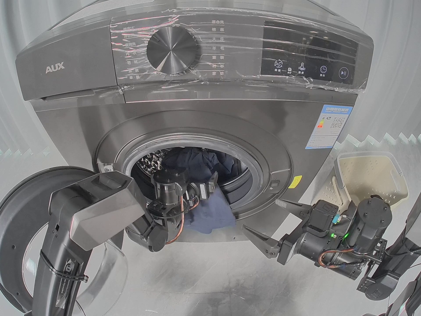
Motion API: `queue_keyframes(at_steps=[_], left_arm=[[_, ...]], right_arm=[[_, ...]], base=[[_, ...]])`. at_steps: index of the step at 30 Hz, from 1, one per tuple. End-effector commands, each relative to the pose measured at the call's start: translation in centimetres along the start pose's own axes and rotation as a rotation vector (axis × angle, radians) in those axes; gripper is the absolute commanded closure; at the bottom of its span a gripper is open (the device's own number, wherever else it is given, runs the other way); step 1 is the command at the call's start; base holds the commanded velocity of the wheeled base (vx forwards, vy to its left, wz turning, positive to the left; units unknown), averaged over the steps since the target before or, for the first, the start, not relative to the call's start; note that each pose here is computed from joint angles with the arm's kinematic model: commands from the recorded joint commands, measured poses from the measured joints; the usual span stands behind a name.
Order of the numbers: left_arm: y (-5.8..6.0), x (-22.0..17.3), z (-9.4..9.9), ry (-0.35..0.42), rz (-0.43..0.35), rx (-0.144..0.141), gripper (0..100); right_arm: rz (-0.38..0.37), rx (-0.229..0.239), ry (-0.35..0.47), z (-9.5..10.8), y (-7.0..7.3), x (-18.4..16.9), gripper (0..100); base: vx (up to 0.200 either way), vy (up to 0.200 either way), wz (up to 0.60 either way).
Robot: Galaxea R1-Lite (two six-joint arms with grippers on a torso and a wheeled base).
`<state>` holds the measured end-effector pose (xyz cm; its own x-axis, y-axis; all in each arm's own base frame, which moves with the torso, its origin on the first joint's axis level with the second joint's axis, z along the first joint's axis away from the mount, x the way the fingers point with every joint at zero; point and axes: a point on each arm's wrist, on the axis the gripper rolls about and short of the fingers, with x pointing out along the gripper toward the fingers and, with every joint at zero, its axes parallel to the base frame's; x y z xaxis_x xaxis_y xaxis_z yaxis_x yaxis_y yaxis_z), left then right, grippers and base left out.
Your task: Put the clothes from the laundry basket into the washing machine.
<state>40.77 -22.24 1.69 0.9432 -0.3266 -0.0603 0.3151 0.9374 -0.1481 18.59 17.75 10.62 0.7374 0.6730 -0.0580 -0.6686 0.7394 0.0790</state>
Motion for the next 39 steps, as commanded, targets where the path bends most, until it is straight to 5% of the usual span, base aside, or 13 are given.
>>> queue_keyframes(at_steps=[1,6,13,14,20,30,39], left_arm=[[-1.7,-3.0,-1.2,0.122,-0.071,0.031,0],[-1.4,-3.7,-2.7,0.180,-0.070,0.102,0],[-1.0,-3.6,-3.4,0.224,-0.047,0.119,0],[-0.9,-3.5,-3.6,0.225,-0.044,0.119,100],[-1.2,-2.3,-2.3,0.153,-0.047,0.088,100],[-1.1,1.5,2.4,-0.082,0.023,-0.026,100],[0.1,3.5,4.9,-0.208,0.067,-0.053,100]], right_arm=[[0.004,0.000,0.002,-0.1,0.1,0.0,0],[0.004,0.000,0.002,-0.1,0.1,0.0,0],[0.004,0.000,0.002,-0.1,0.1,0.0,0],[0.004,0.000,0.002,-0.1,0.1,0.0,0],[0.004,0.000,0.001,0.0,0.1,0.1,0],[0.003,0.001,-0.004,0.0,0.1,0.1,0],[0.004,0.001,-0.013,0.2,0.1,0.2,0]], base=[[0.000,0.000,0.00],[0.000,0.000,0.00],[0.000,0.000,0.00],[0.000,0.000,0.00],[0.000,0.000,0.00],[0.000,0.000,0.00],[0.000,0.000,0.00]])
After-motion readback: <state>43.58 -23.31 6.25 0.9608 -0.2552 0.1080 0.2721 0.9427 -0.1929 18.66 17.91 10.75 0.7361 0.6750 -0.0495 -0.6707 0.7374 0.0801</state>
